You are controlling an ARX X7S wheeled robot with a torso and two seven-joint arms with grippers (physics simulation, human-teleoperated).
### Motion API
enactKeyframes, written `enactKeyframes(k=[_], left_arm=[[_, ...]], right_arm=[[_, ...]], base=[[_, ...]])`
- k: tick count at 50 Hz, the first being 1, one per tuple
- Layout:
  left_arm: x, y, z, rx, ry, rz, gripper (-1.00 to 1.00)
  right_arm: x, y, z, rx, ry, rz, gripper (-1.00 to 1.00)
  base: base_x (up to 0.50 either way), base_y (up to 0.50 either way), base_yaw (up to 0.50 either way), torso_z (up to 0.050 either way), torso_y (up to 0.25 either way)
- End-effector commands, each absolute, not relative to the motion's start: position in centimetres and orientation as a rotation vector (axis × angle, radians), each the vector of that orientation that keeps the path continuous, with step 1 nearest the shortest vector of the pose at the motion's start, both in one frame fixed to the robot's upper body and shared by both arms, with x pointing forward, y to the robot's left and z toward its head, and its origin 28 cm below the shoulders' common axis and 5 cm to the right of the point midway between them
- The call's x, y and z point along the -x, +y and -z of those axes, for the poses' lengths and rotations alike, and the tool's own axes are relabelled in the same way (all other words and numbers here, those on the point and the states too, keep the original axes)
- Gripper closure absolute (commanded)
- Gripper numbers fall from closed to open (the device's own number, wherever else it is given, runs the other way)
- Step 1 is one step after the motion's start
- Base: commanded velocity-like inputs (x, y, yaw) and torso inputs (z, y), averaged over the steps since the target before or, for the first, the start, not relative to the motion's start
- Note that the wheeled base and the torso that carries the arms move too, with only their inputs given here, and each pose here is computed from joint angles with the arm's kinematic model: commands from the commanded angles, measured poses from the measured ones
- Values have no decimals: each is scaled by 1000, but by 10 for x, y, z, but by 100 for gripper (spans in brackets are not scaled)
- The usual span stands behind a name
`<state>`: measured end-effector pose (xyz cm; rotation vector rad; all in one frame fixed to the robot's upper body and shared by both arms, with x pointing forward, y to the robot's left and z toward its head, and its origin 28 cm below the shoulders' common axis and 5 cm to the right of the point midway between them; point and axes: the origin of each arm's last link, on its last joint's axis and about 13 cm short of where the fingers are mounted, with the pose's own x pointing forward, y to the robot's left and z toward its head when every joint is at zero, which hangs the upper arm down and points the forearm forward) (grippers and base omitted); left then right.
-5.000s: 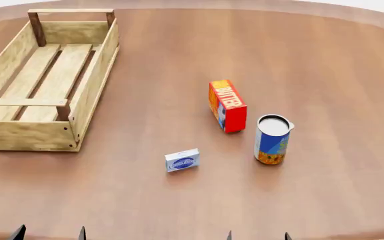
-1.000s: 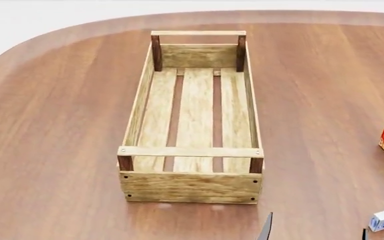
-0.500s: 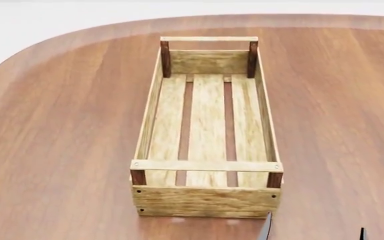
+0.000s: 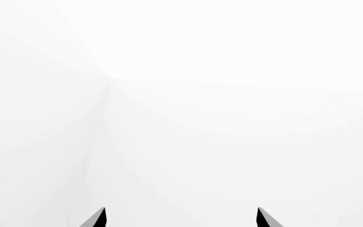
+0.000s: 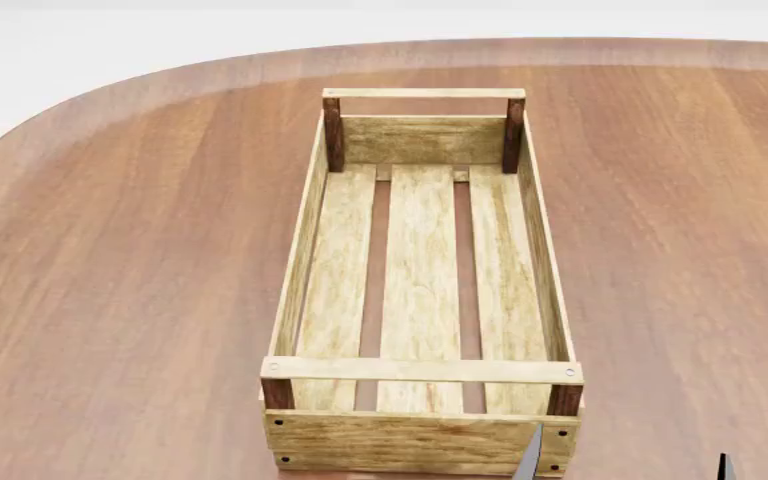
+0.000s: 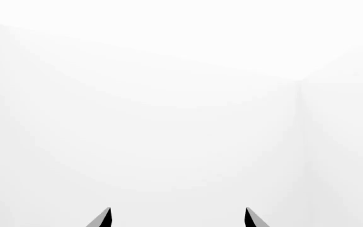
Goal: Pick up the cream cheese and put it in the tray.
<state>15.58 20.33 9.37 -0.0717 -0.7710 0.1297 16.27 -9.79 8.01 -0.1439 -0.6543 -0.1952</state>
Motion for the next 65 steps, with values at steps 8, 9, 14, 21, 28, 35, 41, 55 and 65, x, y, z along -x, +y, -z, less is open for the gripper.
enactKeyframes(k=[8, 9, 14, 21, 28, 35, 41, 55, 65], left_arm=[[-155, 203, -94, 73, -773, -129, -100], [-155, 203, -94, 73, -773, -129, -100], [-155, 203, -94, 72, -774, -131, -100], [-155, 203, -93, 72, -774, -130, -100], [-155, 203, -93, 70, -774, -131, -100], [-155, 203, -94, 72, -775, -132, -100], [-155, 203, -94, 71, -774, -131, -100], [-155, 204, -93, 71, -774, -131, -100], [-155, 203, -93, 69, -772, -130, -100]], right_arm=[[-163, -98, -80, 135, -649, 192, -100], [-163, -98, -80, 136, -649, 192, -100], [-163, -97, -80, 137, -649, 188, -100], [-162, -97, -79, 140, -648, 184, -100], [-163, -96, -78, 143, -647, 185, -100], [-163, -97, -79, 143, -646, 187, -100], [-163, -97, -79, 141, -645, 187, -100], [-163, -96, -79, 142, -646, 187, -100], [-164, -96, -78, 145, -644, 188, -100]], base=[[212, 0, 0, 0, 0], [227, 0, 0, 0, 0], [232, 0, 0, 0, 0], [228, 0, 0, 0, 0], [229, 0, 0, 0, 0], [229, 0, 0, 0, 0], [228, 0, 0, 0, 0], [227, 0, 0, 0, 1], [229, 0, 0, 0, 0]])
